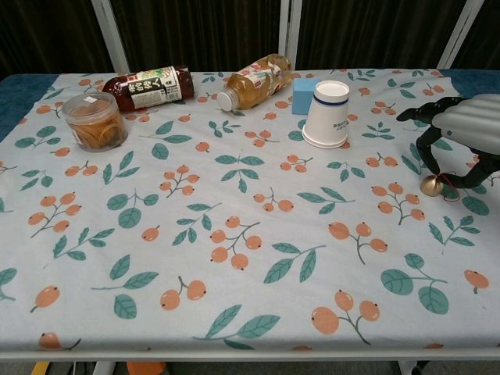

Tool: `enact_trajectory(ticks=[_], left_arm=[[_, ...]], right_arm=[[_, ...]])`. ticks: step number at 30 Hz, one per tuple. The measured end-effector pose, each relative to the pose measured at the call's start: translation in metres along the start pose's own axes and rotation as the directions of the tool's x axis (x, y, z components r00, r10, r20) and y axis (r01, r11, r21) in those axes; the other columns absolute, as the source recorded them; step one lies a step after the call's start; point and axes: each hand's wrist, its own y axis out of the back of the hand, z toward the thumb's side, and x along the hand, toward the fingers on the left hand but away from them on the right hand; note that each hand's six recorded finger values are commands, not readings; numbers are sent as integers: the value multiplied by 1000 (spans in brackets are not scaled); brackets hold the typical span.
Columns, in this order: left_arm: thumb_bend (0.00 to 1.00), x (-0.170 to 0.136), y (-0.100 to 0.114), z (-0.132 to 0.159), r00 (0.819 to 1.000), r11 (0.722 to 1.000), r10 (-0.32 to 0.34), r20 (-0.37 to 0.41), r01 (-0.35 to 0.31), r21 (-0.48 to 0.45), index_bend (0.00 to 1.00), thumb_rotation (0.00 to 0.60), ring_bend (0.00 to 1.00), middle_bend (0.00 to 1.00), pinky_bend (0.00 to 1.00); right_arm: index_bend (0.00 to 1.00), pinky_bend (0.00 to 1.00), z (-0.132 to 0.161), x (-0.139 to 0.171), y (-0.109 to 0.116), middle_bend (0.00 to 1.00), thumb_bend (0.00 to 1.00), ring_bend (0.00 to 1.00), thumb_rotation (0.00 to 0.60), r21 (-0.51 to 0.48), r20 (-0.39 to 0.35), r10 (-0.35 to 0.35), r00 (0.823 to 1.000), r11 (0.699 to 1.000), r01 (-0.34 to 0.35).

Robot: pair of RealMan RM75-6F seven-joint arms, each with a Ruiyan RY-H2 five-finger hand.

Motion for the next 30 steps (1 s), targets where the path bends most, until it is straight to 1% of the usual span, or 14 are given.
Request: enact_trajectory(ticks=[8, 14, 17, 23, 27, 29, 30], left_arm=[[0, 0, 0, 0, 1000, 1000, -1, 1, 1, -1, 36, 600, 0, 49, 48], [0, 0, 0, 0, 1000, 1000, -1, 1, 1, -2, 36, 600, 0, 49, 48], [0, 0, 0, 0, 1000, 1000, -2, 1, 2, -3, 36, 600, 0, 49, 48], [0, 1, -1, 2, 1000, 1000, -3, 8, 3, -4, 36, 600, 0, 49, 48], [0, 2, 0, 4, 1000, 1000, -4, 9, 4, -2, 36, 600, 0, 49, 48], [0, 1, 0, 4, 1000, 1000, -4, 9, 4, -1, 36, 600, 0, 49, 48], [0, 1, 1, 4, 1000, 1000, -5, 10, 5, 0, 36, 600, 0, 49, 48]], right_arm=[[612, 0, 0, -1, 1, 75, 334, 0, 600, -4, 3, -4, 1000, 1000, 4], [647, 0, -2, 0, 5, 80, 368, 0, 600, -16, 7, -21, 1000, 1000, 21], [657, 0, -7, 3, 12, 86, 371, 0, 600, -23, 14, -44, 999, 999, 44], [688, 0, -24, 15, 40, 107, 387, 0, 600, -46, 53, -130, 990, 990, 133], [719, 0, -16, 26, 54, 116, 386, 0, 600, -137, 15, -153, 988, 979, 153], [745, 0, -15, 33, 62, 132, 386, 0, 600, -160, -1, -178, 984, 971, 175], [752, 0, -17, 36, 68, 137, 386, 0, 600, -160, -4, -200, 980, 967, 197]])
